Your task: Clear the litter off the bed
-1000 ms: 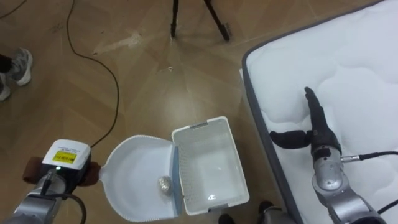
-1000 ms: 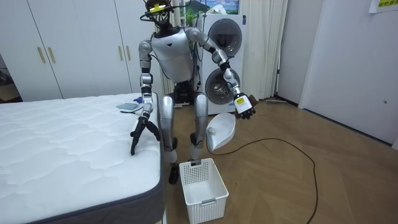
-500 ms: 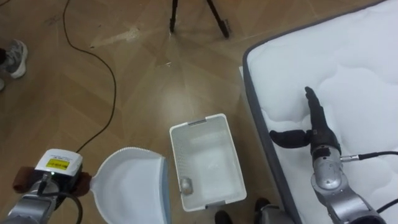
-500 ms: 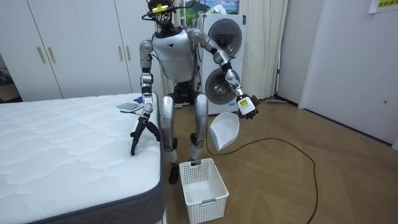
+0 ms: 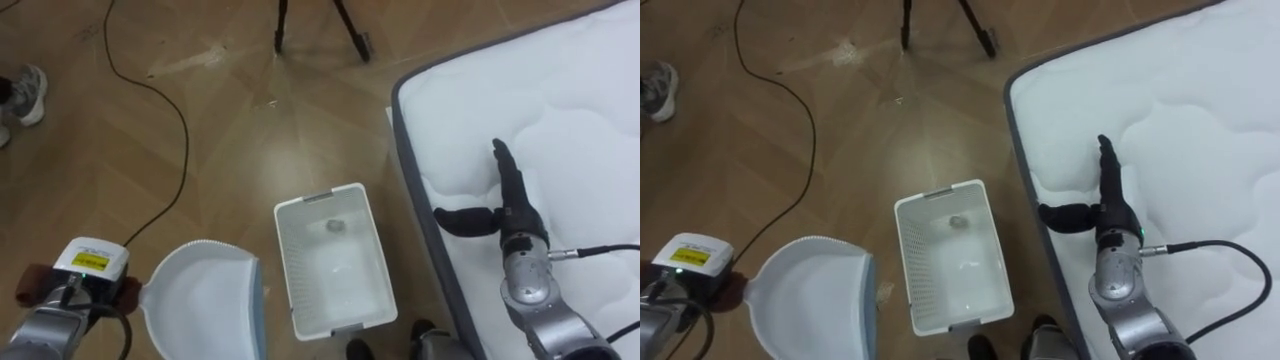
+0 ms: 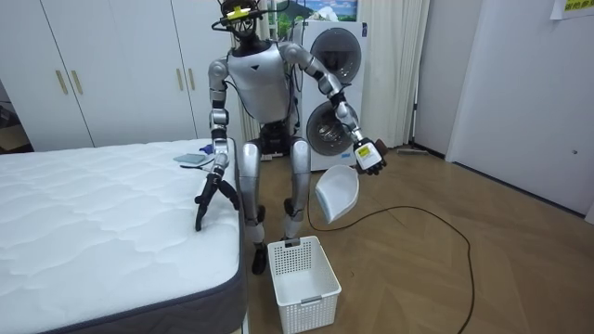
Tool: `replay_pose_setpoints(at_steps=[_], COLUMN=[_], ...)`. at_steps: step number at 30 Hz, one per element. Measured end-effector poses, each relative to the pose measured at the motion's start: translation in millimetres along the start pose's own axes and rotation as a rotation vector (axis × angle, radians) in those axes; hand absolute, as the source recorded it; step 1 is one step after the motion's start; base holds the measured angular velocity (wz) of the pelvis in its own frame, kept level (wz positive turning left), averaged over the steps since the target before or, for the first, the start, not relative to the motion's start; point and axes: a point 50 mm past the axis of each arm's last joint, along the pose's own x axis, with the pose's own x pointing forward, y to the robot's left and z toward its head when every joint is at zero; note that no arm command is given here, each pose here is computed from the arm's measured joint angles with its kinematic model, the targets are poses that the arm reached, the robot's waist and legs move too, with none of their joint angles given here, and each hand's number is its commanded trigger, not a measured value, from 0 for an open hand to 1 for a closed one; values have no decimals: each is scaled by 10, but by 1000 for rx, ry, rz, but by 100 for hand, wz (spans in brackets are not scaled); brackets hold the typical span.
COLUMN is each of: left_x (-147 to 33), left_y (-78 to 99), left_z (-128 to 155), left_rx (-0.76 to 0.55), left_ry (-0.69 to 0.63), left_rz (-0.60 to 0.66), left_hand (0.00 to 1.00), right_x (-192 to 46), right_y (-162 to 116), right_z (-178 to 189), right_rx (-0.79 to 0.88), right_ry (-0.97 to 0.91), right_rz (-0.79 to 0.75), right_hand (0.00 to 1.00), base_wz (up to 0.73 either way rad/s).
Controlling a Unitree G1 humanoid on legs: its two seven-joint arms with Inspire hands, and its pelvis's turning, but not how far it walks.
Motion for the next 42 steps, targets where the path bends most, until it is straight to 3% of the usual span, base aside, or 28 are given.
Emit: replay_pose_setpoints(at_steps=[15, 24, 30, 32, 36, 42], left_x=[-14, -91, -81, -102, -226, -253], left_y=[67, -101, -43, -68, -324, -364], left_z=[-132, -35, 136, 179, 167, 186], left_rx=[-9, -35, -137, -168, -234, -284], left_ry=[24, -3, -15, -21, 11, 3], left_rz=[66, 64, 104, 104, 45, 40], left_hand=[100, 100, 100, 100, 100, 100], right_x=[-7, -108, -247, -327, -398, -458], right_y=[-60, -77, -87, -72, -86, -129], right_z=[-10, -138, -320, -409, -518, -608], right_rx=[-12, -15, -8, -8, -7, 2], right_ry=[-26, 12, 66, 96, 149, 202], right_rz=[-33, -13, 21, 41, 59, 40], right_hand=[0, 0, 0, 0, 0, 0], base_wz=[-2, -1, -8, -50, -69, -29])
